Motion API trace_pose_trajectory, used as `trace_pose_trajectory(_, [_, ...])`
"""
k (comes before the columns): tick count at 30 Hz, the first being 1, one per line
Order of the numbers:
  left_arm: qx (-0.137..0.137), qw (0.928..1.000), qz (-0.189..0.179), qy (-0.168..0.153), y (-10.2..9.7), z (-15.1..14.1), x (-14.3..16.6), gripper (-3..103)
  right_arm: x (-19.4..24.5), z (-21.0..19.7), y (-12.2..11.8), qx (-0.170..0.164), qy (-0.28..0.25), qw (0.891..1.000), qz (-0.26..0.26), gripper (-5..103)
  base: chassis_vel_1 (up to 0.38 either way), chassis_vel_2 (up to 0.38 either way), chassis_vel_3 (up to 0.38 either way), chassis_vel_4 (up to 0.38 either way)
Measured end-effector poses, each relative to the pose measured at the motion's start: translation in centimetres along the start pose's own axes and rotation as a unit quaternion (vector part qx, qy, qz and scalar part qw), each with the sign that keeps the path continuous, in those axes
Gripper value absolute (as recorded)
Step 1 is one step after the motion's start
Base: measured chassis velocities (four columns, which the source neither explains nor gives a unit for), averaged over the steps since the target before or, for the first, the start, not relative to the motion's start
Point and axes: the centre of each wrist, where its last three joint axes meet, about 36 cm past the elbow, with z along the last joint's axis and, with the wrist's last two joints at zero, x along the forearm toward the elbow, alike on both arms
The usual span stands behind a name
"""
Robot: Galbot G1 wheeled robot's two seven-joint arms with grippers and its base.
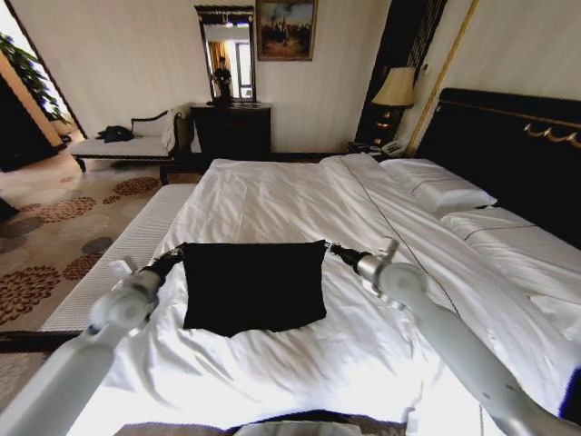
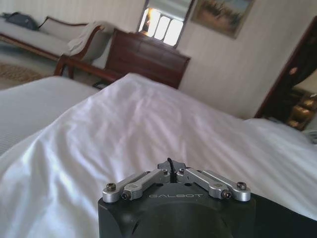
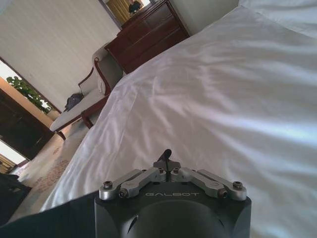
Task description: Fold the clothes on the bed.
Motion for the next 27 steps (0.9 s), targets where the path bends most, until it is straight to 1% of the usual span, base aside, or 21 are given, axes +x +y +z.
trace_pose_trajectory(1, [0.002, 1.0000, -0.005, 0.005, -0.2, 0.7, -2.1, 0, -1.6, -0.1, -0.7, 0.001, -0.002, 1.000, 0.004, 0, 0.000, 0.000, 0.000, 0.000])
trace_pose_trajectory(3, [0.004, 0.9999, -0.007, 0.011, -0.6, 1.5, -4.4, 0, -3.4, -0.1, -1.7, 0.002, -0.004, 1.000, 0.013, 0, 0.000, 0.000, 0.000, 0.000])
trace_pose_trajectory(5, [0.004, 0.9999, -0.008, 0.013, -0.7, 1.6, -5.1, 0, -3.9, -0.1, -2.0, 0.002, -0.005, 1.000, 0.017, 0, 0.000, 0.000, 0.000, 0.000])
trace_pose_trajectory(8, [0.004, 0.9998, -0.011, 0.017, -1.7, 2.2, -9.3, 0, -6.9, 0.0, -3.9, 0.004, -0.008, 0.999, 0.036, 0, 0.000, 0.000, 0.000, 0.000])
trace_pose_trajectory(9, [0.003, 0.9997, -0.014, 0.018, -1.7, 2.3, -10.1, 0, -7.3, 0.0, -4.2, 0.005, -0.009, 0.999, 0.038, 0, 0.000, 0.000, 0.000, 0.000])
trace_pose_trajectory(10, [0.003, 0.9997, -0.014, 0.018, -1.7, 2.3, -10.1, 0, -7.3, 0.0, -4.2, 0.005, -0.009, 0.999, 0.038, 0, 0.000, 0.000, 0.000, 0.000])
trace_pose_trajectory(13, [0.004, 0.9995, -0.021, 0.024, -2.4, 2.5, -13.1, 0, -9.4, -0.2, -4.7, -0.001, -0.017, 0.999, 0.045, 0, 0.000, 0.000, 0.000, 0.000])
trace_pose_trajectory(14, [0.004, 0.9995, -0.021, 0.024, -2.4, 2.5, -13.1, 0, -9.4, -0.2, -4.7, -0.001, -0.017, 0.999, 0.045, 0, 0.000, 0.000, 0.000, 0.000])
trace_pose_trajectory(18, [0.006, 0.9994, -0.022, 0.026, -2.7, 2.3, -15.2, 0, -11.3, -0.3, -5.0, -0.012, -0.032, 0.998, 0.053, 0, 0.000, 0.000, 0.000, 0.000])
trace_pose_trajectory(21, [0.008, 0.9993, -0.026, 0.025, -2.7, 2.1, -16.0, 0, -12.0, -0.3, -5.3, -0.015, -0.036, 0.997, 0.059, 0, 0.000, 0.000, 0.000, 0.000])
trace_pose_trajectory(24, [0.009, 0.9992, -0.035, 0.017, -3.0, 1.6, -18.0, 0, -13.2, 0.0, -6.0, -0.018, -0.045, 0.996, 0.068, 0, 0.000, 0.000, 0.000, 0.000])
trace_pose_trajectory(27, [0.013, 0.9990, -0.039, 0.013, -2.9, 1.2, -18.8, 0, -13.8, 0.2, -6.0, -0.022, -0.051, 0.996, 0.073, 0, 0.000, 0.000, 0.000, 0.000])
